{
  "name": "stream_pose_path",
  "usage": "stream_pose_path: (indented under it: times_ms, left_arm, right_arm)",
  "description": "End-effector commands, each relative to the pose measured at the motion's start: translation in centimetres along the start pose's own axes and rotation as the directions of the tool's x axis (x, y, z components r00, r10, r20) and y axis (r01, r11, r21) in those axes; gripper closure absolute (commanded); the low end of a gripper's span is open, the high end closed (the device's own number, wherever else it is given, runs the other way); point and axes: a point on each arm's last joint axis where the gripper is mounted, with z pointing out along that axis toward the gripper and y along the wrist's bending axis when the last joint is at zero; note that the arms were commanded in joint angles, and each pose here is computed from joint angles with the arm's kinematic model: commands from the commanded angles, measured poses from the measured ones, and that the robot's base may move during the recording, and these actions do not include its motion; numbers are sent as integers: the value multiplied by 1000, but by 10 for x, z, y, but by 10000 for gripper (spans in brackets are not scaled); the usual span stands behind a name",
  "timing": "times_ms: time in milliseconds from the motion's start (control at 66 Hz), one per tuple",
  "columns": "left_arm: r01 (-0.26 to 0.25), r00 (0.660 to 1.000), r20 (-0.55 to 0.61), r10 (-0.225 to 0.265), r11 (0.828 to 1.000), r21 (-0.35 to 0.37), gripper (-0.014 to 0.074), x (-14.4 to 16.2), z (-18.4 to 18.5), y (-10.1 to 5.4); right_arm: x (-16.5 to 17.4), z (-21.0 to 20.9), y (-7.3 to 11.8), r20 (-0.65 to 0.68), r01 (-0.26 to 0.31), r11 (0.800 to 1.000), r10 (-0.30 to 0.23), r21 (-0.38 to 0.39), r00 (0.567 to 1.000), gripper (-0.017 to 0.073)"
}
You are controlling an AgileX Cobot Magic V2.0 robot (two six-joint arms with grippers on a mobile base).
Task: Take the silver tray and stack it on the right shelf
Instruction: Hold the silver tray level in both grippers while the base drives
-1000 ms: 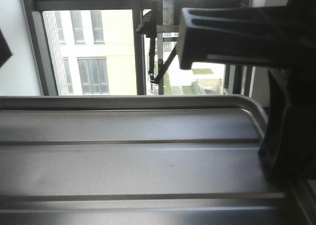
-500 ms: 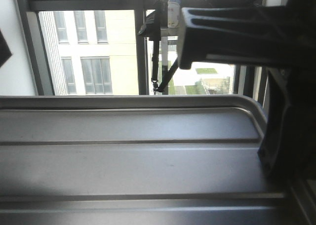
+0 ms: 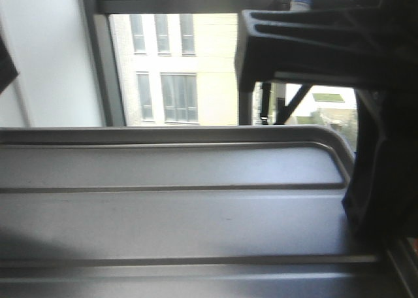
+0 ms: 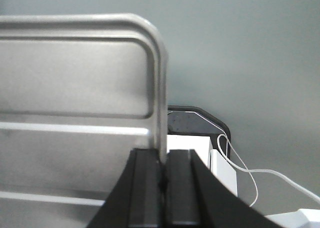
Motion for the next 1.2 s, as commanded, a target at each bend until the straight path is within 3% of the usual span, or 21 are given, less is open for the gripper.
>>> stream_pose_path:
  times_ms: [0,1182]
  left_arm:
    - [-22,1000,18,24,997,-75,692,-2,-9,9]
    - [-22,1000,17,23,997,-74,692,-2,-9,9]
  right_arm:
    - [-7,-10,-8,51,16,999,-19,44,999,496]
    - [-7,-10,-8,51,16,999,-19,45,999,496]
